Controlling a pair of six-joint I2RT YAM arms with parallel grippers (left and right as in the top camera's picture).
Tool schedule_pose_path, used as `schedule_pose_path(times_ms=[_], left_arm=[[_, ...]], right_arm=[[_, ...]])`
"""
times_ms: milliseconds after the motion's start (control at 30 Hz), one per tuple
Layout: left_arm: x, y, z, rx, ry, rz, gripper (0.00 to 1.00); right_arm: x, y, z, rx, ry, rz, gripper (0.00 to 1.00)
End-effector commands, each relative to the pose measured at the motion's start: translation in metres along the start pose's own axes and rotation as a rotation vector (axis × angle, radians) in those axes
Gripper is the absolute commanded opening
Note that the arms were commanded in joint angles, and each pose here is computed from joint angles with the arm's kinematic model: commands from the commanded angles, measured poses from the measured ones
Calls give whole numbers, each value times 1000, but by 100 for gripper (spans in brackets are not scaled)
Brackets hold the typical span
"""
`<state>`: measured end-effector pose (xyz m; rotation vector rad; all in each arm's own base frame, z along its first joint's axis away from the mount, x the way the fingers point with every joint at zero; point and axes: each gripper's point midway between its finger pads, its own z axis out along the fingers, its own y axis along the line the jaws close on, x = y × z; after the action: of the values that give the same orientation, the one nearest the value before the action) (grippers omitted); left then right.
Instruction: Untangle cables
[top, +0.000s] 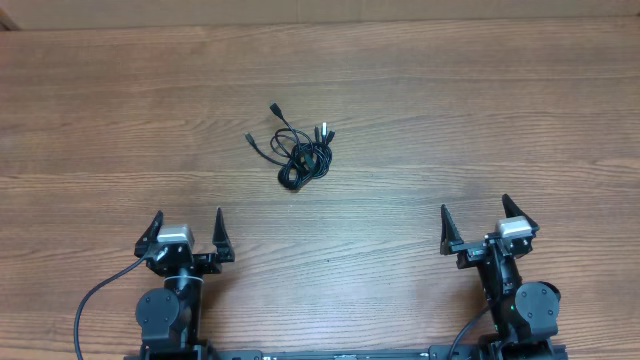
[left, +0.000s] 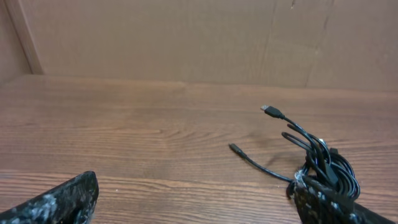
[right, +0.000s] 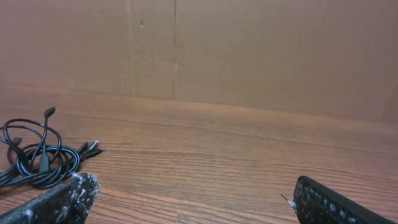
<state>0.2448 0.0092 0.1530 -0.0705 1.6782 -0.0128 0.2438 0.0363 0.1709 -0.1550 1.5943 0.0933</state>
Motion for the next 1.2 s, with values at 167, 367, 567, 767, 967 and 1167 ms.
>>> schedule_pose_path(times_ms=[167, 367, 567, 767, 967, 1167], left_arm=[[-6, -1, -5, -2, 29, 19, 100], [-10, -3, -7, 10, 35, 19, 100], [-14, -3, -11, 12, 47, 19, 100], [-14, -4, -11, 12, 48, 19, 100], [-16, -4, -12, 15, 62, 19, 100], [-15, -4, -9, 13, 112, 18, 100]], right_arm=[[1, -1, 0, 8, -6, 6, 100], [1, -1, 0, 8, -5, 6, 100], [1, -1, 0, 8, -6, 6, 100], [1, -1, 0, 8, -6, 6, 100], [1, -1, 0, 8, -6, 6, 100], [1, -1, 0, 8, -5, 6, 100]])
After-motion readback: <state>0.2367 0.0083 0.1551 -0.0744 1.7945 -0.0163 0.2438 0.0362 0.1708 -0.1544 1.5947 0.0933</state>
